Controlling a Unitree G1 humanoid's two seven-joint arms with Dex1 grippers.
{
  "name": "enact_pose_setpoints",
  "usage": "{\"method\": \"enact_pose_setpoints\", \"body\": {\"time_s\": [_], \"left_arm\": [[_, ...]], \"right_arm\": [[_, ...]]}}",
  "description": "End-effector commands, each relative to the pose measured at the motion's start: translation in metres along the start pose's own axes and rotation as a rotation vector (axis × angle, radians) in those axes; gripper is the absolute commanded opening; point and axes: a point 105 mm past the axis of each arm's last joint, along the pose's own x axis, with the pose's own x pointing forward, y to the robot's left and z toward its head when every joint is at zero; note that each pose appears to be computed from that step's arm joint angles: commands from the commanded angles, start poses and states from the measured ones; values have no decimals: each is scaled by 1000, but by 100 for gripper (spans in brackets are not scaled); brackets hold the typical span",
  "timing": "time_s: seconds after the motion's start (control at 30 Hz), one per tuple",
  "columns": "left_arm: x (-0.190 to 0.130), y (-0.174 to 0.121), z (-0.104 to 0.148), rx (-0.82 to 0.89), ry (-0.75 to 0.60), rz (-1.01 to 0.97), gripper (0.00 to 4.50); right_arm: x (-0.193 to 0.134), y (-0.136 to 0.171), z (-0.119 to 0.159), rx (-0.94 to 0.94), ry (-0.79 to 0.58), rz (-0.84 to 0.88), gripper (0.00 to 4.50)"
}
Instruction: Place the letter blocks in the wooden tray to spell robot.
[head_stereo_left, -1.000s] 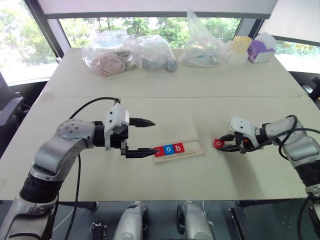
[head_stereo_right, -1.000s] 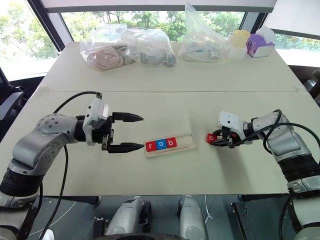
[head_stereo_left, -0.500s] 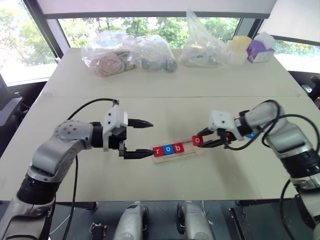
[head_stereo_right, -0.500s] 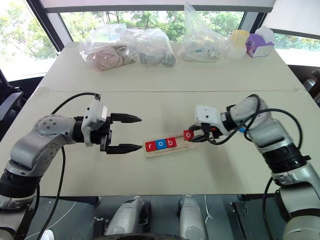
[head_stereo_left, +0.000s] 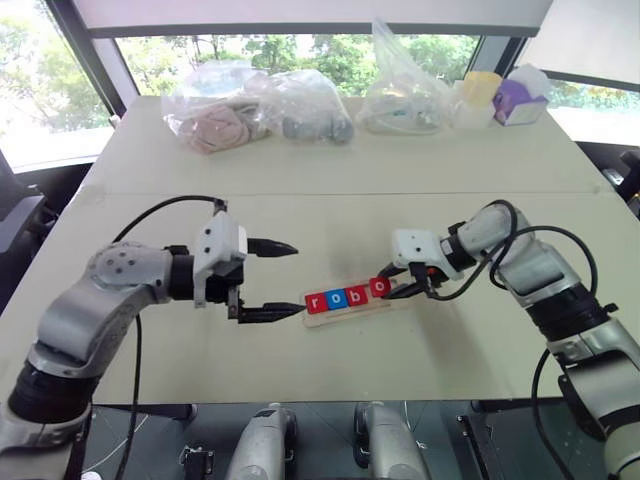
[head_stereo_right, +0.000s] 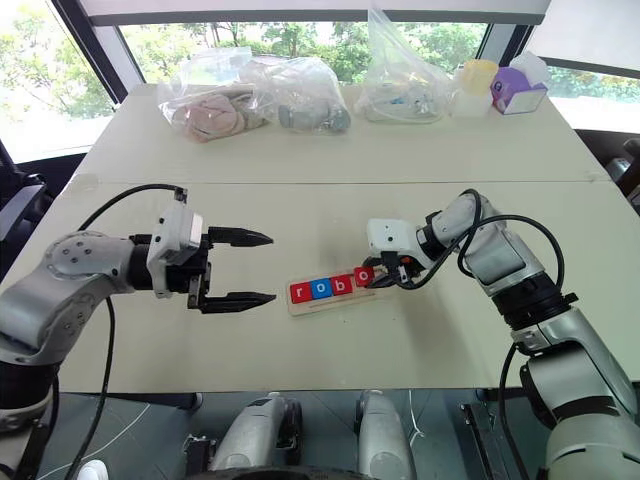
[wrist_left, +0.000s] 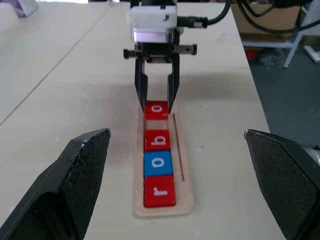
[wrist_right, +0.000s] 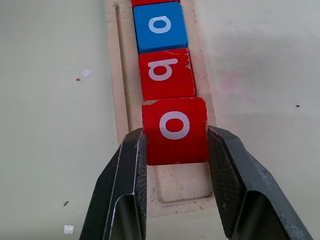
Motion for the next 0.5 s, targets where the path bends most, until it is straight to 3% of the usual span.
{"method": "enact_pose_setpoints", "body": {"time_s": [0.03,0.5], "left_arm": [[-8,-3,-4,70,78,-12,450],[-12,-2,2,64,52,11,450]], "right_arm": [[-3,-5,8,-42,-9,-9,113],[4,-8,1,-62,17,-13,113]]}}
